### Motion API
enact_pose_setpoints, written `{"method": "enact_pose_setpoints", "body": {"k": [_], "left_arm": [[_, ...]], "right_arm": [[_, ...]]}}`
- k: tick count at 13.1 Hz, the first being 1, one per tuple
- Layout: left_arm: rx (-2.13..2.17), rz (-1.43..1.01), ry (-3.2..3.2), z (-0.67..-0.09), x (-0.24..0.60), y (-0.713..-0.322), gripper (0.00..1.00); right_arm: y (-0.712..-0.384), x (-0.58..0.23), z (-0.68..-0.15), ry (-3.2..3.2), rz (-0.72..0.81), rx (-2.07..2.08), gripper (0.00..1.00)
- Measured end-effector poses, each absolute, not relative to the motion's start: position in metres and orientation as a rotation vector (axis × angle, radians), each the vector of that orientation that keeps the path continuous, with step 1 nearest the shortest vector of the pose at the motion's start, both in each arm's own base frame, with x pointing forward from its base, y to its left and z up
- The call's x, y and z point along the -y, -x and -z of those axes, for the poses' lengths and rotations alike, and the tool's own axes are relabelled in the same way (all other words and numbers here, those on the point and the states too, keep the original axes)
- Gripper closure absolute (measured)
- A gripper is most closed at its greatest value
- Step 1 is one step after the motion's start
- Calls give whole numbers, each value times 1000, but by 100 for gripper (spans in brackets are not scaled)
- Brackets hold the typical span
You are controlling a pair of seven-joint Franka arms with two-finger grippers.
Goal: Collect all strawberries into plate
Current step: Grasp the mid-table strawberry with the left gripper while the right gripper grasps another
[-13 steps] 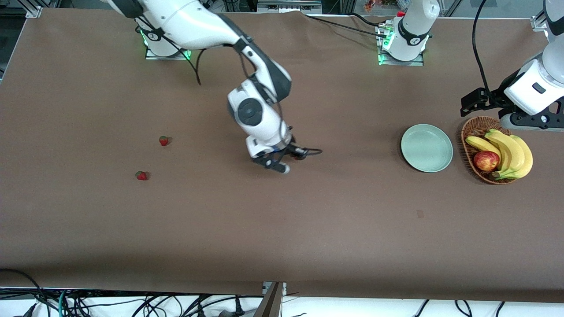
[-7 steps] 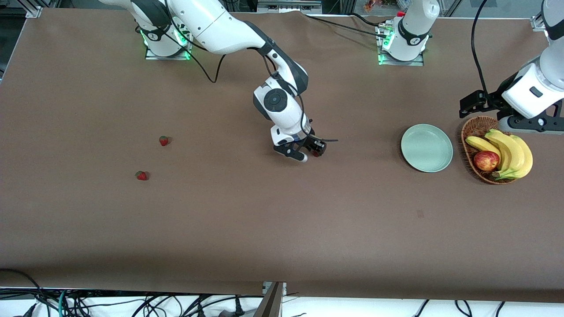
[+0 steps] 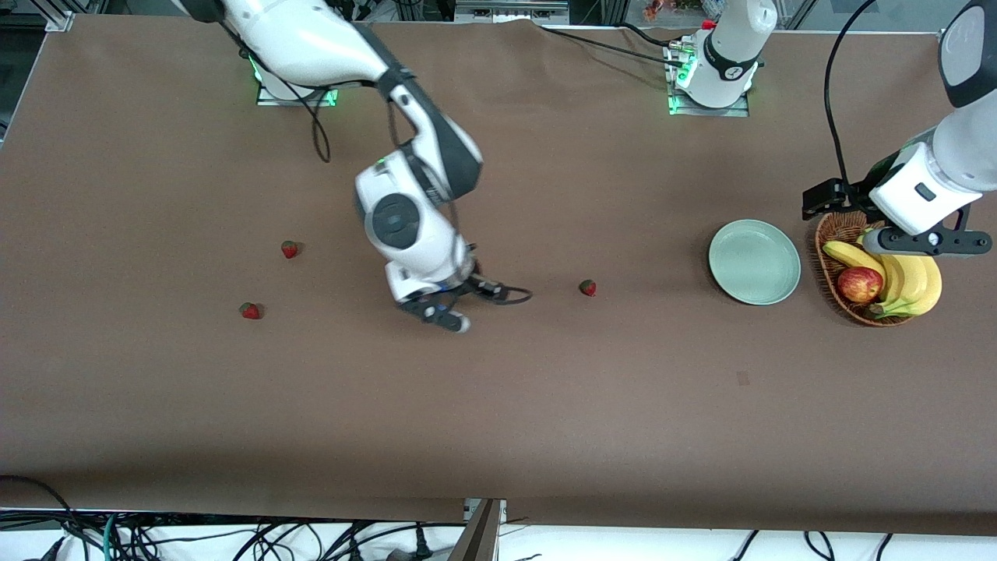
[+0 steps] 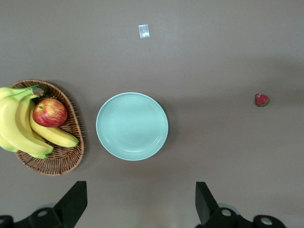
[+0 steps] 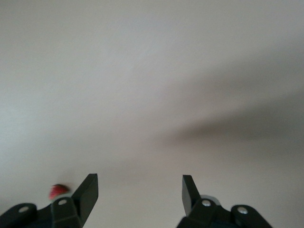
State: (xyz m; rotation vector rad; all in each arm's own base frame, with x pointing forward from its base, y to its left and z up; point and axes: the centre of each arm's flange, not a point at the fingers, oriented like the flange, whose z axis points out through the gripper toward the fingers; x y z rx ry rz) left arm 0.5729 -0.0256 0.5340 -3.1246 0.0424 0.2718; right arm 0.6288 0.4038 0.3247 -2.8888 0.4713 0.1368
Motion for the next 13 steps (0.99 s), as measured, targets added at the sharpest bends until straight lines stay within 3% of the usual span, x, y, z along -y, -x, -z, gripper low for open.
{"method": "enact_pose_setpoints", "body": {"k": [5,13], "left_arm": [[49,-253,3119,-475,85,-567,0],[323,-29,3201,-376,251,-540,0]], "right_arm": [[-682,-224,-322,3043,-251,-96,20],[-668,-23,-242,3134,-307,318,20]]}}
